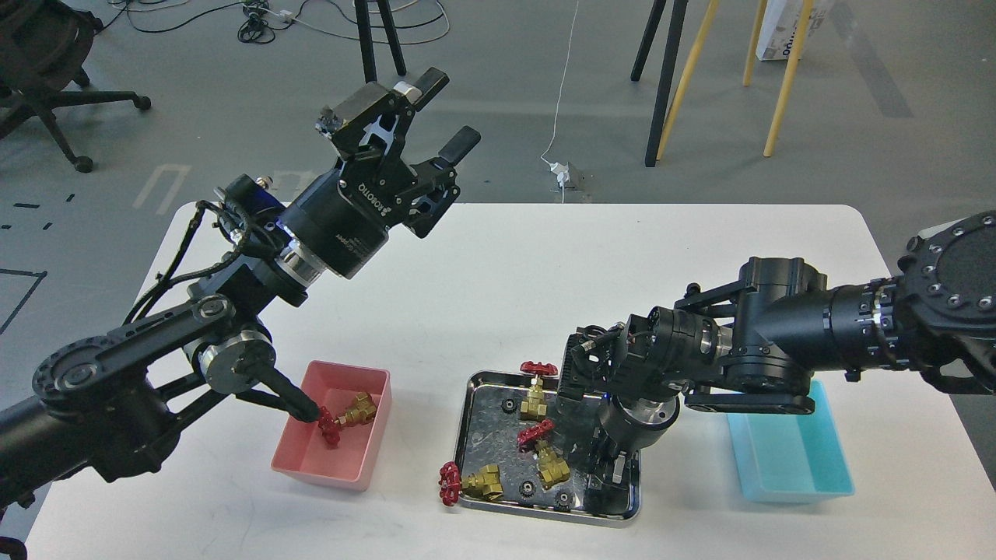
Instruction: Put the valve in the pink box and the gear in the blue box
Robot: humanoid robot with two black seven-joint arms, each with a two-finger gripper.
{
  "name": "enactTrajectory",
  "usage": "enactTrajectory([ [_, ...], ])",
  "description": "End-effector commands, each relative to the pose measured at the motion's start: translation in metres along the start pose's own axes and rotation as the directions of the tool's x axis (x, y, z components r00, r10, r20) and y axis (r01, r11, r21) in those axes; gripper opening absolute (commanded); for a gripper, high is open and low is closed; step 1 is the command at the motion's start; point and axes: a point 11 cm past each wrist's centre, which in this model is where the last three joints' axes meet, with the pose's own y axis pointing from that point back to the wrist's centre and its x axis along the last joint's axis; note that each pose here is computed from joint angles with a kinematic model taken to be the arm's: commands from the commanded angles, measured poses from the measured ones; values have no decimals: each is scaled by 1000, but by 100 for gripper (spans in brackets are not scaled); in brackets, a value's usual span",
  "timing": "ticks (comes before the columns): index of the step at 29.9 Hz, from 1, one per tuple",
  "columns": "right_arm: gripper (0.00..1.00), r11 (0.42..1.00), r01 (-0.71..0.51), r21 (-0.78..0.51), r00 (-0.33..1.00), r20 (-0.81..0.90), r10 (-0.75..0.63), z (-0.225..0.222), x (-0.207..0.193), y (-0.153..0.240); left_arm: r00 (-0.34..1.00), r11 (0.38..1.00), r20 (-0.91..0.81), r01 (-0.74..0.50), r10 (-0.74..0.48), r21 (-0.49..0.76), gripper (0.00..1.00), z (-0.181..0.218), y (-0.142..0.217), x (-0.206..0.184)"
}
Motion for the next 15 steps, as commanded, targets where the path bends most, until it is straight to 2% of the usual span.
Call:
enactTrajectory([
  [1,0,998,-43,-37,999,0,43,13,9,29,1000,1000,-2,-4,4,3,70,-2,1,1],
  [3,0,993,-97,-69,995,20,98,25,14,57,1000,1000,-5,-3,3,3,70,-2,1,0],
  [6,0,982,-136,-134,986,78,147,47,-9,101,1000,1000,-6,-3,3,5,70,-3,2,0],
  [10,0,966,-141,-217,960,207,186,64,-77,144,1000,1000,-9,-1,1,7,70,-4,2,-2],
  [15,1,953,-7,-303,954,283,97,61,-175,150,1000,1000,-16,4,-4,5,70,-6,0,-4],
])
